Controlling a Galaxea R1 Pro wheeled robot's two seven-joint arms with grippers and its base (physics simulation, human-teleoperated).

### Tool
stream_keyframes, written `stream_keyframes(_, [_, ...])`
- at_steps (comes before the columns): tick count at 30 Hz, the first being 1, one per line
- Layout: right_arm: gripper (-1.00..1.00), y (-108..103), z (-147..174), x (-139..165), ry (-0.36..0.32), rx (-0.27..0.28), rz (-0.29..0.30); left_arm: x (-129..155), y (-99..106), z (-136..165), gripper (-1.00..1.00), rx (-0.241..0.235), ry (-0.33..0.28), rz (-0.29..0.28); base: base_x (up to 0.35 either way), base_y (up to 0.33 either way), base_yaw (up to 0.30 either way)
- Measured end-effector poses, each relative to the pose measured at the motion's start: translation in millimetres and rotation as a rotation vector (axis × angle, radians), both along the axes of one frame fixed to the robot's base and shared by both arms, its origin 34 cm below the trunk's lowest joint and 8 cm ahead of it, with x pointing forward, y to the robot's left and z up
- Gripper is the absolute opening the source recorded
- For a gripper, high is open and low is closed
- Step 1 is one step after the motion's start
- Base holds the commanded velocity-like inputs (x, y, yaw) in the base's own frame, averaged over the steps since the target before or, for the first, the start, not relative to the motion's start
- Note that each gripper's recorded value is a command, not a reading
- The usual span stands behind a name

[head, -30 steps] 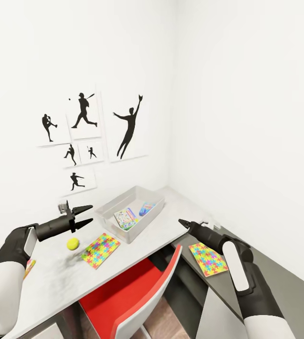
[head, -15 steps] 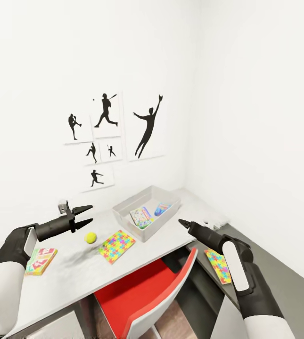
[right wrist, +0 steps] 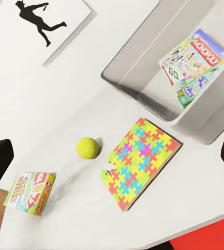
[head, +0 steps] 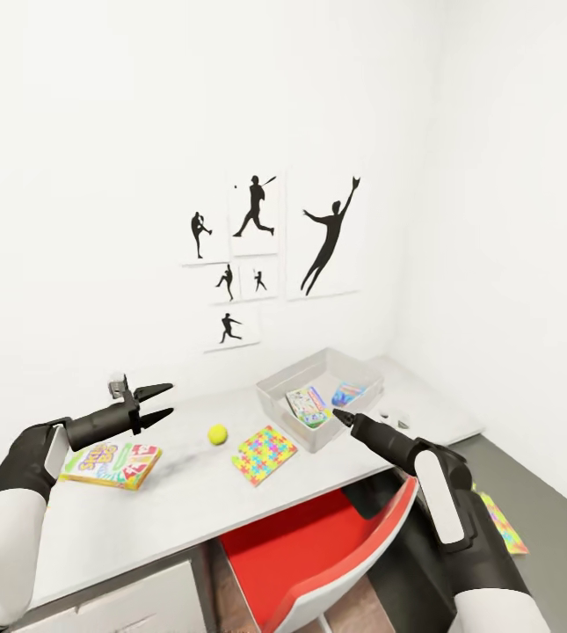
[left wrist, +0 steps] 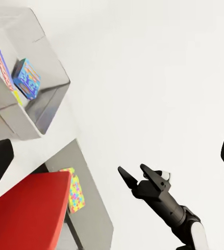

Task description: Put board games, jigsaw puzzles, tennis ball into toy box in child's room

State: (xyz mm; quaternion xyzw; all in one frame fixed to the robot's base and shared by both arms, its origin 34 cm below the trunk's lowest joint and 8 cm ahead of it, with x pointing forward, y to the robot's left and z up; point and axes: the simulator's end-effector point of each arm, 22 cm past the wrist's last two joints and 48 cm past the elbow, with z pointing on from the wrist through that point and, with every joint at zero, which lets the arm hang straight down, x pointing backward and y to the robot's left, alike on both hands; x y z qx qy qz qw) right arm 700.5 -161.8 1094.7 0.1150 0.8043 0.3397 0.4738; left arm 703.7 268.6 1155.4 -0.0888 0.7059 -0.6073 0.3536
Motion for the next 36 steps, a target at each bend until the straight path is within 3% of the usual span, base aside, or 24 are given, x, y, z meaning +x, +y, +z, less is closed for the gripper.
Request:
stream_keyframes(8, [1.0, 0.2, 0.4, 0.0, -0.001, 0.001, 0.0, 0.1, -0.1, -0.3, 1.0, 0.0, 0.001, 0.0, 0.0, 0.06, 0.236])
stream_keyframes(24, [1.0, 0.8, 1.6, 0.1, -0.004, 0.0, 0.001, 0.1, 0.7, -0.4, 1.0, 0.001, 0.001, 0.001, 0.0, 0.129, 0.03])
stream_keyframes(36, [1.0, 0.6, 1.4, 0.2, -0.003, -0.001, 0.0, 0.1, 0.8, -0.4, 1.0, 0.001, 0.001, 0.001, 0.0, 0.06, 0.259])
